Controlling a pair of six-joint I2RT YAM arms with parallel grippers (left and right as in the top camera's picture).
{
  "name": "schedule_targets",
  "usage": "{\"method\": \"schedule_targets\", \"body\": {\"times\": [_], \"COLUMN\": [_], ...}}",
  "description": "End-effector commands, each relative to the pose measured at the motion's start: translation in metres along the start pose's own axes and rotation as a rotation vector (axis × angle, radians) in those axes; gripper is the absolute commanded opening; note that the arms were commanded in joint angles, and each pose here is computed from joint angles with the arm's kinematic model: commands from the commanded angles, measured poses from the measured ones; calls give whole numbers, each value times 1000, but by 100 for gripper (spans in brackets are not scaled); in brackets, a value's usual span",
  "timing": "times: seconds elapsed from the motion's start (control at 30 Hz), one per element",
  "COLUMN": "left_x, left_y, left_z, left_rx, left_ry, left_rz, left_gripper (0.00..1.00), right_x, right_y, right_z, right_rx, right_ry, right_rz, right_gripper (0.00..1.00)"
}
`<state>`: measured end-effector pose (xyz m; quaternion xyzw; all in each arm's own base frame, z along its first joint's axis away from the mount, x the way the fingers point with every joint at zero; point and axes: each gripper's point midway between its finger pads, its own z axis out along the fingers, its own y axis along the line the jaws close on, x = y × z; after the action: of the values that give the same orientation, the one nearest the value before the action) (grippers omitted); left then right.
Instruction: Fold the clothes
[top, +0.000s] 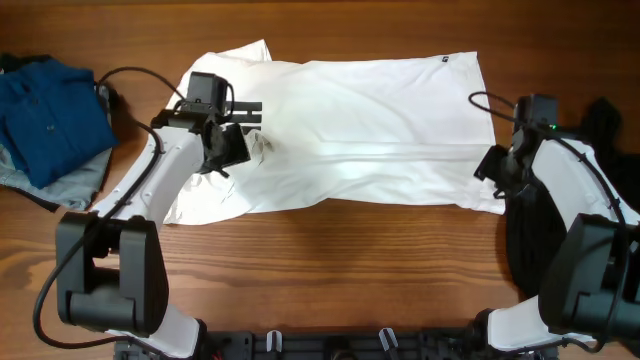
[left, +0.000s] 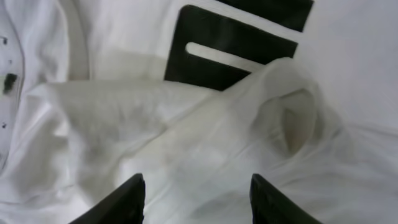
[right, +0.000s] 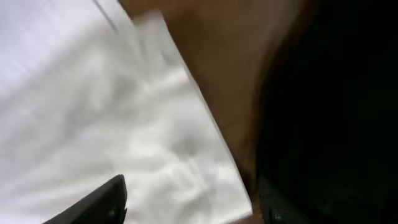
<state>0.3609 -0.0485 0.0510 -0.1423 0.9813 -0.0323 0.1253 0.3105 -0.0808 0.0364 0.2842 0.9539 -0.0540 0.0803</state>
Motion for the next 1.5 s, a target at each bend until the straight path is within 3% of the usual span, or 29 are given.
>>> {"method": "schedule_targets", "body": {"times": [0.0,0.13,0.3,0.43,0.53,0.63,0.7,0.8,0.87,1.03,1.23,1.27,1.3,1.33,1.47], "left_x": [10,28,55,77,86,95,101,117,129,139,108,90,71,50,-28], "left_y": [12,19,33,42,48,53,55,62,70,89,74,65,58,49,15], "left_z": [2,6,27,35,38,40,42,39,34,24,-7,-25,-42,-58,-112], "left_rx": [-42,-73,-102,-128,-149,-161,-168,-196,-225,-238,-123,-68,-28,26,160], "left_ry": [53,110,148,197,211,232,245,301,354,429,285,203,117,22,-227], "left_rz": [-85,-101,-109,-107,-105,-104,-104,-103,-117,-228,-214,-215,-212,-173,-59], "left_gripper": [54,54,55,56,64,67,64,61,61,60,59,62,74,80,84], "right_x": [-32,-38,-27,-27,-14,10,28,56,66,74,36,21,8,-5,-32], "right_y": [9,25,47,57,63,55,41,14,-11,-19,5,14,22,29,52], "right_z": [-15,-9,9,22,27,38,52,55,53,48,20,5,-9,-25,-84], "right_rx": [-54,-130,-234,-271,-310,-278,-219,-90,49,89,-38,-86,-129,-177,-336], "right_ry": [-115,-118,-38,-19,35,115,154,249,282,317,185,133,87,38,-115], "right_rz": [-16,-17,-29,-46,-107,-134,-137,-101,-56,-40,-28,-21,-21,-40,-126], "right_gripper": [71,72,64,67,71,72,71,53,53,54,59,61,63,66,69]}}
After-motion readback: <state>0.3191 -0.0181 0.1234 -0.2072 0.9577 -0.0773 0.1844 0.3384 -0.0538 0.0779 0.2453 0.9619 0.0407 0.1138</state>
